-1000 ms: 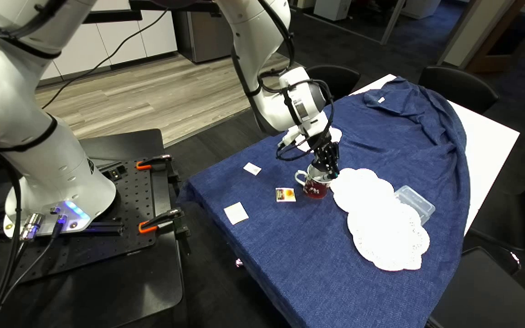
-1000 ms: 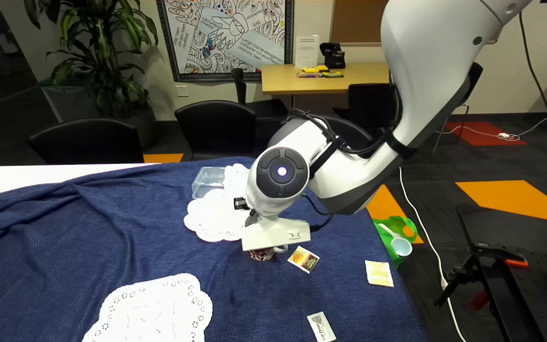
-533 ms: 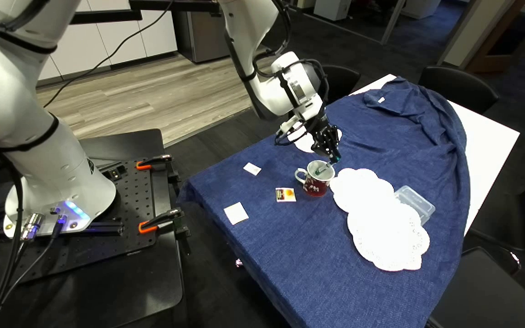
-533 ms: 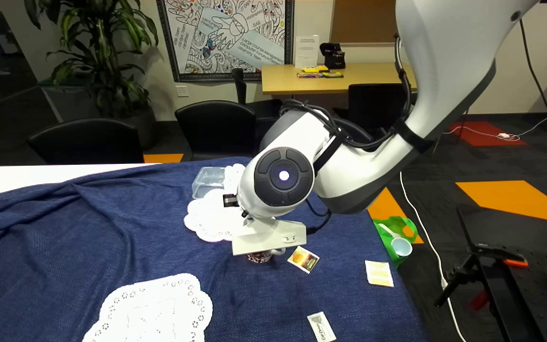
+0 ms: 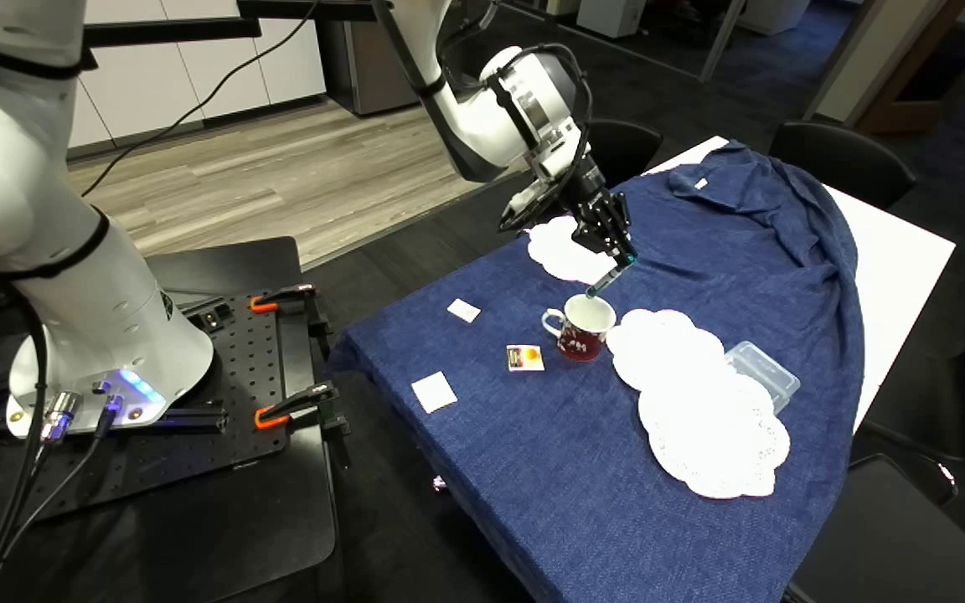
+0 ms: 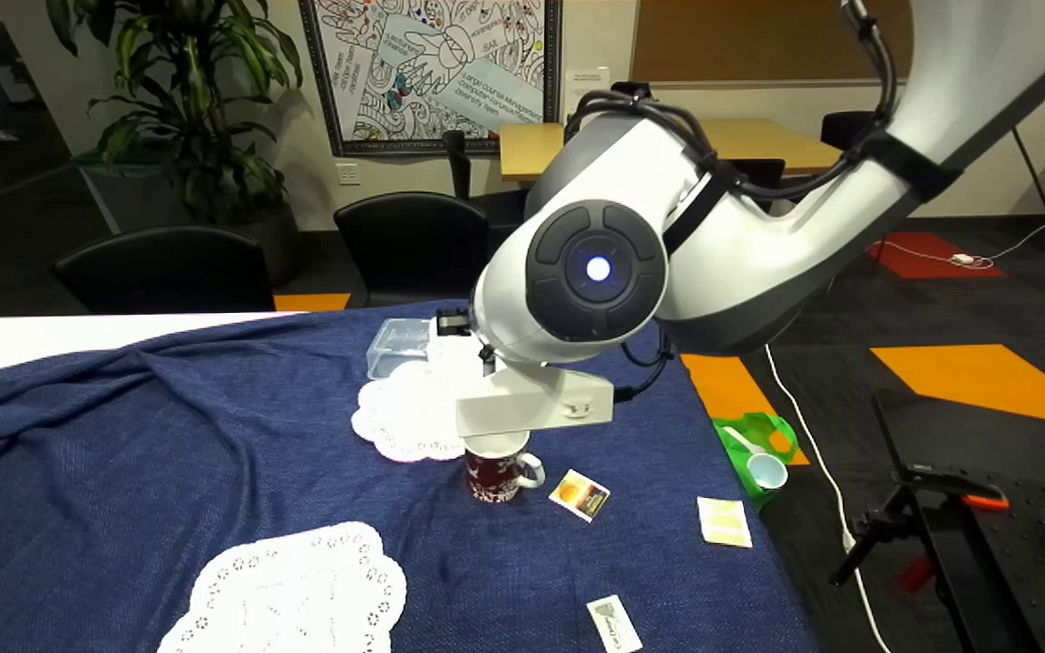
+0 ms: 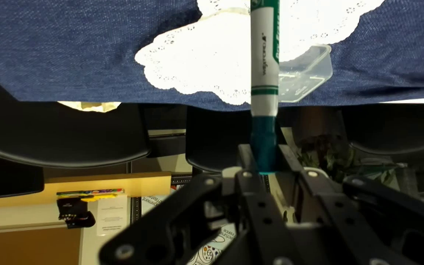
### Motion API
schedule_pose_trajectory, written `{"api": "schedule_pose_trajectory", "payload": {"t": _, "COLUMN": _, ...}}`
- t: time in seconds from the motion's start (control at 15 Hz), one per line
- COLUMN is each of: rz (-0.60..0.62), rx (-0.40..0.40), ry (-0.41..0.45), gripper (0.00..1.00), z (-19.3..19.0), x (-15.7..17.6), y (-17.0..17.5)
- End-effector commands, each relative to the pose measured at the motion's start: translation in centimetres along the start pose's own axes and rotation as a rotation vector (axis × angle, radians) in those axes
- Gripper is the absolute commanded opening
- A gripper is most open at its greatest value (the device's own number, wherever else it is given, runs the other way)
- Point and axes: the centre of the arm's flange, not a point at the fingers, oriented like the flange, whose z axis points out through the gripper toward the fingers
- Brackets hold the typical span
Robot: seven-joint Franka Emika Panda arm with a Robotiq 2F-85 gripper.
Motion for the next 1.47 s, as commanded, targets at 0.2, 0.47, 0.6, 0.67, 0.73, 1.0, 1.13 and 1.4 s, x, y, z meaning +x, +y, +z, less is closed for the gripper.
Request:
{"api": "schedule_pose_trajectory", "payload": {"t": 0.2, "rz": -0.007, "rx": -0.035, "ry": 0.011, "gripper": 0.05, "z": -3.2, "x": 4.8, "y": 5.5}}
{"api": "schedule_pose_trajectory", "payload": {"t": 0.47, "rz": -0.066, "rx": -0.024, "ry": -0.046, "gripper": 0.05, "z": -2.5, "x": 7.4, "y": 9.1}}
{"api": "schedule_pose_trajectory", "payload": {"t": 0.6, "rz": -0.097, "rx": 0.019, "ry": -0.111, "gripper": 0.05, "z": -1.8, "x": 8.4, "y": 10.8}}
{"api": "schedule_pose_trajectory", "payload": {"t": 0.67, "rz": -0.121, "rx": 0.056, "ry": -0.152, "gripper": 0.05, "z": -1.2, "x": 9.0, "y": 11.6}}
{"api": "schedule_pose_trajectory", "payload": {"t": 0.73, "rz": -0.146, "rx": 0.084, "ry": -0.198, "gripper": 0.05, "z": -0.9, "x": 9.5, "y": 12.3}}
{"api": "schedule_pose_trajectory", "payload": {"t": 1.0, "rz": -0.175, "rx": 0.116, "ry": -0.319, "gripper": 0.05, "z": 1.4, "x": 10.7, "y": 15.0}}
{"api": "schedule_pose_trajectory", "payload": {"t": 1.13, "rz": -0.161, "rx": 0.108, "ry": -0.274, "gripper": 0.20, "z": 1.9, "x": 9.6, "y": 14.8}}
{"api": "schedule_pose_trajectory", "payload": {"t": 1.4, "rz": -0.165, "rx": 0.114, "ry": -0.275, "gripper": 0.20, "z": 1.7, "x": 9.3, "y": 14.4}}
